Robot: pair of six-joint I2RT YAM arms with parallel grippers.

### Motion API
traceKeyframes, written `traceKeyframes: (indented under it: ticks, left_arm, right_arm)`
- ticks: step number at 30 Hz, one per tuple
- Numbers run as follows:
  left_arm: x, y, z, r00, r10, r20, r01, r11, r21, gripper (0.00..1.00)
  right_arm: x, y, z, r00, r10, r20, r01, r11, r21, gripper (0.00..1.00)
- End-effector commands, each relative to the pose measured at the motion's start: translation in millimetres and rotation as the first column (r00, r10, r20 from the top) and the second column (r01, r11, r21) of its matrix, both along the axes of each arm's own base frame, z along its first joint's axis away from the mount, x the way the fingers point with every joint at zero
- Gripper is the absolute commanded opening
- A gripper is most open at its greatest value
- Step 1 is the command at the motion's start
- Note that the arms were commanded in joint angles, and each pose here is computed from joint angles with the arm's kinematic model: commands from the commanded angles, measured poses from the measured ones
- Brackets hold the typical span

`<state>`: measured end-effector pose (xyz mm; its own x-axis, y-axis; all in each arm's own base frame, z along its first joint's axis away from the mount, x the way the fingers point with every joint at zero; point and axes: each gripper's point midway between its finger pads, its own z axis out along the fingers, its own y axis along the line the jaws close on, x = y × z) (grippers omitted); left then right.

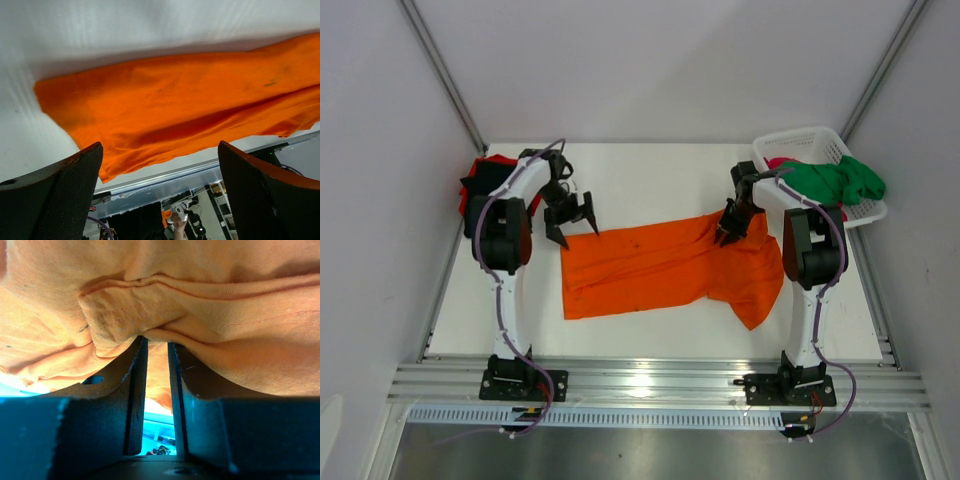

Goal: Fold and stack the t-shirts
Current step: Fold the flattened tshirt in 1/3 of the way

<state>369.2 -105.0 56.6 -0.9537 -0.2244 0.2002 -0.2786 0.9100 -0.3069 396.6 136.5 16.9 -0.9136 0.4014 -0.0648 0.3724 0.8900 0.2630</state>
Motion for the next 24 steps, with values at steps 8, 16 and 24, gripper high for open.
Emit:
traceKeyframes:
  ticks: [8, 16, 24]
  left_arm:
    - [-4, -11, -12, 0.996, -0.085, -0.010, 0.086, 0.996, 0.033, 0.98]
    - [0, 3, -20, 0.995, -0.096, -0.037, 0.099, 0.991, 0.091, 0.98]
    - [4, 20, -21, 0.997, -0.059, -0.041, 0.063, 0.993, 0.105, 0.98]
  right_arm:
    - [4, -8, -30, 1.000, -0.001, -0.017, 0.000, 0.999, -0.049, 0.25]
    - [6, -9, -27, 1.000, 0.005, -0.016, -0.005, 0.999, -0.051, 0.25]
    - [6, -11, -25, 1.000, 0.006, -0.015, -0.007, 0.999, -0.052, 0.25]
